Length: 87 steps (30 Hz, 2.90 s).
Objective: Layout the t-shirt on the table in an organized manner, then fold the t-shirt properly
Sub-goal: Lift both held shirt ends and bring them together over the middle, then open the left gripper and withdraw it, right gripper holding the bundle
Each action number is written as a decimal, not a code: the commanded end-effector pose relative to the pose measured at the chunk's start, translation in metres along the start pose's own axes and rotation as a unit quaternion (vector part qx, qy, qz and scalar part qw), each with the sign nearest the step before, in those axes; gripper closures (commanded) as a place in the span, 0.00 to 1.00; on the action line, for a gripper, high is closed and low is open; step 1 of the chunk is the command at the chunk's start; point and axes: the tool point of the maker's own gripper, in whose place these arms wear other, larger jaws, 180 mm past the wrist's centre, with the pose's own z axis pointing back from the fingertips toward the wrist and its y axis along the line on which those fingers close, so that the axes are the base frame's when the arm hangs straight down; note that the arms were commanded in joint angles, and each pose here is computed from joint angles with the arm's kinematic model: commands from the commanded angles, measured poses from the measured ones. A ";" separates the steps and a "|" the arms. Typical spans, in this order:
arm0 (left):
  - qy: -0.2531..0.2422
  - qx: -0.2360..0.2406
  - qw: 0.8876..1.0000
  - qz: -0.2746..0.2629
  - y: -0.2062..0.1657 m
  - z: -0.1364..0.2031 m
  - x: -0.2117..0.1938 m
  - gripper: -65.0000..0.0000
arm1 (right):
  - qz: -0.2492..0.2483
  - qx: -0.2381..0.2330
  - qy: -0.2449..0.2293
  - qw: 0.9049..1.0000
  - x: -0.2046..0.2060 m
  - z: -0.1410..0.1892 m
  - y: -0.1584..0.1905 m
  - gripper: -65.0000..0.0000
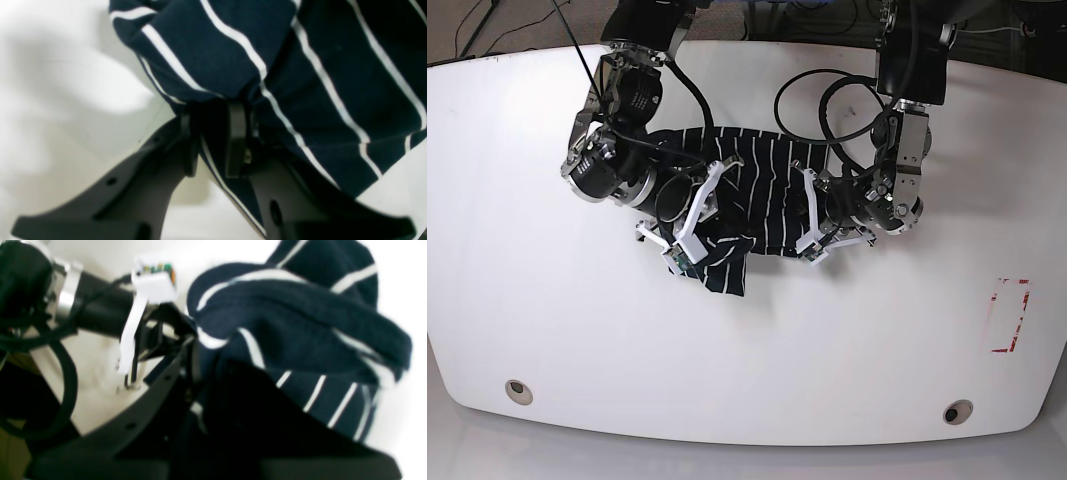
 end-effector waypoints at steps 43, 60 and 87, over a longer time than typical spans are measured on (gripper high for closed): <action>-0.030 0.023 0.995 0.094 0.031 0.025 -0.006 0.63 | 0.052 0.074 -0.068 0.994 0.041 -0.013 0.051 0.01; -0.166 0.010 0.976 0.139 0.049 0.072 0.036 0.53 | 0.056 0.066 -0.043 0.995 0.022 -0.009 0.044 0.01; -0.330 0.185 0.914 0.147 0.195 0.291 0.011 0.53 | 0.026 0.149 -0.008 0.988 -0.015 -0.022 0.093 0.01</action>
